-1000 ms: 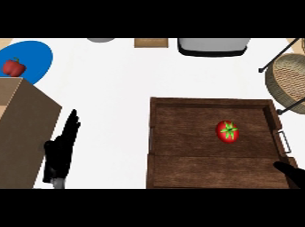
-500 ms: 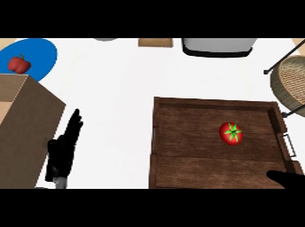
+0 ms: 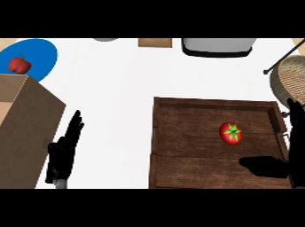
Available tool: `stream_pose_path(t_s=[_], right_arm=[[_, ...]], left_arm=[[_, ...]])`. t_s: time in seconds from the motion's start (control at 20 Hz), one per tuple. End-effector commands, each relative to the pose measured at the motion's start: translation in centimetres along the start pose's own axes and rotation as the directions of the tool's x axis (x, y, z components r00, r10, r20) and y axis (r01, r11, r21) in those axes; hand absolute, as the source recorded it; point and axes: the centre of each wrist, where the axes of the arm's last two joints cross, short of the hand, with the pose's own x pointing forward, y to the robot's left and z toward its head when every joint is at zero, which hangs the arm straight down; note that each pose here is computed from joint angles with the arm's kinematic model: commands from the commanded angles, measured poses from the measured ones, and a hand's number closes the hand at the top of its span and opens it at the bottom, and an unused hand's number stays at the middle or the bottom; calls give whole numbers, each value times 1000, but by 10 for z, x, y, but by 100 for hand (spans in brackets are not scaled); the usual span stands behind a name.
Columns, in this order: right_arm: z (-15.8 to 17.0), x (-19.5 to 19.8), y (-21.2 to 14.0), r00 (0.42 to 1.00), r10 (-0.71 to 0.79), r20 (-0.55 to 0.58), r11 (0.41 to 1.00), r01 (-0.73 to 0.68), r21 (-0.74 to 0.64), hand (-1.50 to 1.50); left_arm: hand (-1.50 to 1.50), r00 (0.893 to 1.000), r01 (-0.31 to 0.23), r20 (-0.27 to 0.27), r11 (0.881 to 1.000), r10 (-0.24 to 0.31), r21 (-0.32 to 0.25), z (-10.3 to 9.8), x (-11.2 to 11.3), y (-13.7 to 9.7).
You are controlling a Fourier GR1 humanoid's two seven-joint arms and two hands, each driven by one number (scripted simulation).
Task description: Pick the tomato from the tray and place it in the tiered basket
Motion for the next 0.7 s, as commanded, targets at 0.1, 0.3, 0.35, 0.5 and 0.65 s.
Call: stream_pose_path(t_s=[0.1, 0.3, 0.35, 0.5, 0.65], right_arm=[[2, 19, 21, 957, 191, -217, 979, -171, 108, -150], [-3, 47, 36, 962, 166, -217, 982, -141, 126, -150], [-21, 37, 38, 960, 160, -231, 981, -128, 148, -150], [-7, 66, 36, 965, 162, -206, 979, -131, 153, -150], [-21, 57, 57, 957, 189, -220, 971, -149, 187, -150]], left_arm=[[0, 999, 2, -50, 1000, -1, 28, 2, -5, 2], [0, 998, 2, -70, 1000, -1, 21, -3, -1, 1], [0, 998, 12, -59, 1000, -11, 16, 0, 0, 9], [0, 998, -6, -70, 1000, 8, 24, -2, -8, 9], [0, 997, -4, -82, 1000, 4, 0, 14, -14, 4]])
